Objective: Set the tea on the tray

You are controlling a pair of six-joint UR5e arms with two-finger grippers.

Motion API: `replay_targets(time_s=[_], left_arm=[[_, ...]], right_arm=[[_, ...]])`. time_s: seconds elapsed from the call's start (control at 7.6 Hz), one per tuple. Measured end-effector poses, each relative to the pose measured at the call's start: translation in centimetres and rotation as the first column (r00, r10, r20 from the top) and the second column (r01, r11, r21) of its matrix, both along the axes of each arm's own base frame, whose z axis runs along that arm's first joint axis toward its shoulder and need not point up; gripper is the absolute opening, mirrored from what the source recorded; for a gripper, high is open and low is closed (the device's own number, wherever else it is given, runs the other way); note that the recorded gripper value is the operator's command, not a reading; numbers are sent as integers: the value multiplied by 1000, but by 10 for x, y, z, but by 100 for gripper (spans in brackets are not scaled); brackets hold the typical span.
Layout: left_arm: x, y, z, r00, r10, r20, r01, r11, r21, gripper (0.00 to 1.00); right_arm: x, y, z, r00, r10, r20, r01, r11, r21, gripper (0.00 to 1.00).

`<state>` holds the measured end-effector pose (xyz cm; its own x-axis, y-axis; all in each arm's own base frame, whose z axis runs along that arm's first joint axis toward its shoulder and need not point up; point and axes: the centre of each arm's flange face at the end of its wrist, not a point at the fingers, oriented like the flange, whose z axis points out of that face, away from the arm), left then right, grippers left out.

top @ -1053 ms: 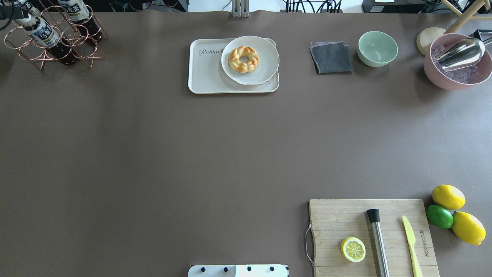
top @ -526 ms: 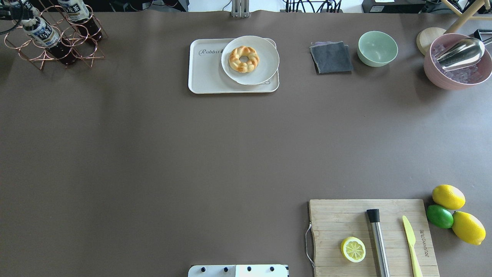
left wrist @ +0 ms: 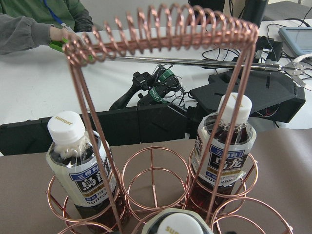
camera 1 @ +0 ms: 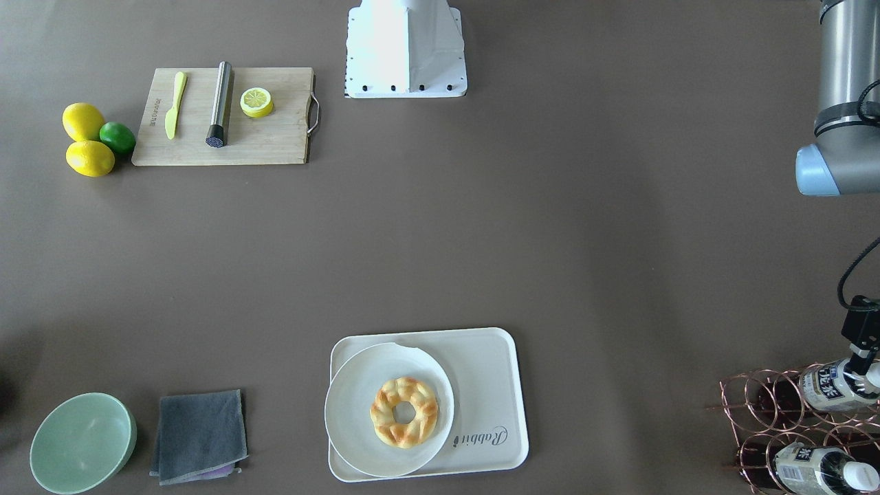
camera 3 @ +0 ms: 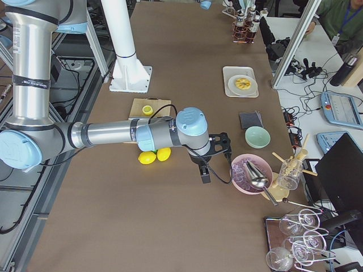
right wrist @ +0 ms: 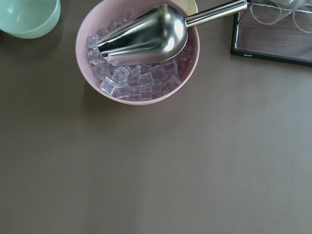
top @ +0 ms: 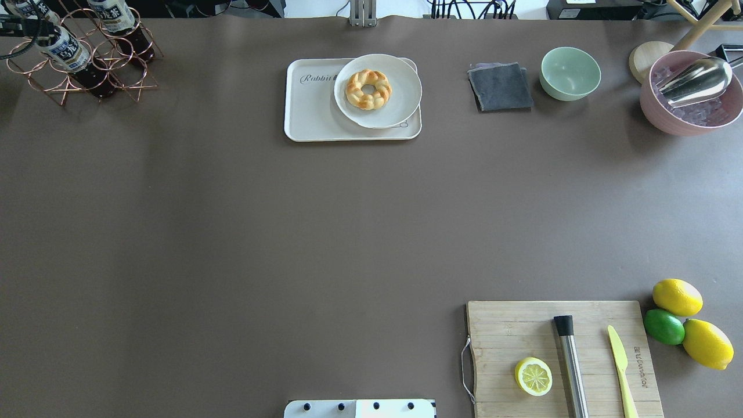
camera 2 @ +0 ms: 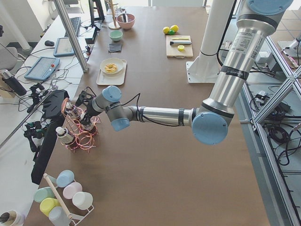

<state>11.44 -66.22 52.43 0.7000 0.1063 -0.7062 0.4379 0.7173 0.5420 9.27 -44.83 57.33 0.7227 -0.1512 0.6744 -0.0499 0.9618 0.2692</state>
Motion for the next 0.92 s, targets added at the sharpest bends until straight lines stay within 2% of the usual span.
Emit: replay_targets(time_s=[0.13, 0.26, 0.39, 0.53, 0.92], left_arm=[[2, -2, 1, 1000, 2, 1, -2, 1000, -1, 57], [3, -4, 0, 1000, 1, 1, -1, 1000, -1, 38], [3, -5, -1, 1000, -2, 1, 2, 1000, 0, 6], [3, -6, -2, 1000, -4, 1, 4, 1000, 1, 0], [-9, -9, -14, 1000, -24, -9, 24, 1000, 19, 0]], right_arm=[[0, 0, 0, 1000, 0, -1, 0, 1000, 0, 100], [0, -1, 0, 1000, 0, -1, 0, 1000, 0, 100], [0, -1, -1, 1000, 0, -1, 0, 1000, 0, 100], [0, -2, -1, 1000, 0, -2, 0, 1000, 2, 100], [0, -2, -2, 1000, 0, 0, 0, 1000, 3, 100]])
